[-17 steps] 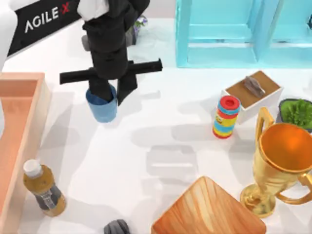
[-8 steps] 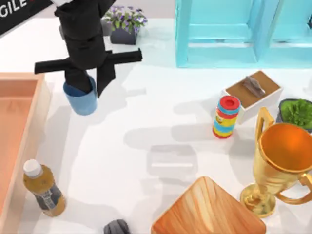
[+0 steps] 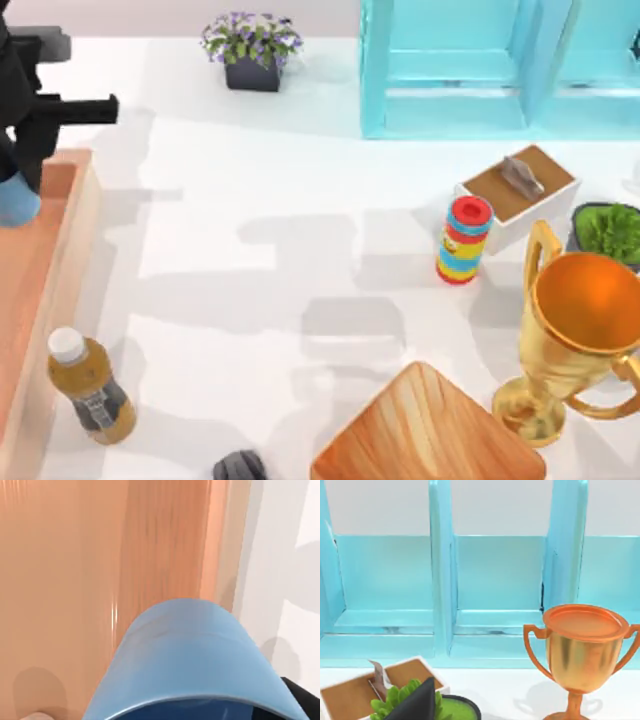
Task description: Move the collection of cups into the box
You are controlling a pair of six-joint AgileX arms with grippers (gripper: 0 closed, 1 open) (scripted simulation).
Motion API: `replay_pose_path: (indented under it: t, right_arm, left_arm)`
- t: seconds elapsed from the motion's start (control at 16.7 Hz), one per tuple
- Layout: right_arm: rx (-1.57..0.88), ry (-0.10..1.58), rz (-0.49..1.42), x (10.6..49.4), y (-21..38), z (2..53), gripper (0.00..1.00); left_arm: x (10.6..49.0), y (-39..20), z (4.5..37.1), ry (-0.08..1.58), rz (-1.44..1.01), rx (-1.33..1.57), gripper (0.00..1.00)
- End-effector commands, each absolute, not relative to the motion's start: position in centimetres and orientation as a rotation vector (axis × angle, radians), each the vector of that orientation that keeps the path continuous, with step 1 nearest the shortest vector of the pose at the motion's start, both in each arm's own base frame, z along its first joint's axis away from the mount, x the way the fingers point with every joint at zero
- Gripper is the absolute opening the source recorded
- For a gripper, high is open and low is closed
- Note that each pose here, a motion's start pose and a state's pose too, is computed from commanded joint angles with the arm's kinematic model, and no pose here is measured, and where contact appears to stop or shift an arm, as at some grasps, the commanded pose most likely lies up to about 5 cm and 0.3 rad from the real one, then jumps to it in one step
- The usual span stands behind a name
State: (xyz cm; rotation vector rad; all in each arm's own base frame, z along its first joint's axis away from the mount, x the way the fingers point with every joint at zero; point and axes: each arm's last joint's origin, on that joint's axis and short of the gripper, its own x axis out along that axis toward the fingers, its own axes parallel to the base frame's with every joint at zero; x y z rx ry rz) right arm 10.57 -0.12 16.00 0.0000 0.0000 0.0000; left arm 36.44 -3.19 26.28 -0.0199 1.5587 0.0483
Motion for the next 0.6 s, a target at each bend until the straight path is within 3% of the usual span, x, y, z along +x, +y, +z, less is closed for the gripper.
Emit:
replay_pose_path:
  t: [0.3, 0.6]
  right_arm:
    - [0.0, 0.0, 0.0, 10.6, -0.1, 16.0, 1.0]
    - [0.0, 0.0, 0.0, 10.6, -0.1, 16.0, 1.0]
  left_arm:
    - [32.9, 4.4, 27.5, 1.56, 0.006, 0.035, 0.0]
    - [31.9, 5.6, 27.7, 1.558, 0.005, 0.037, 0.0]
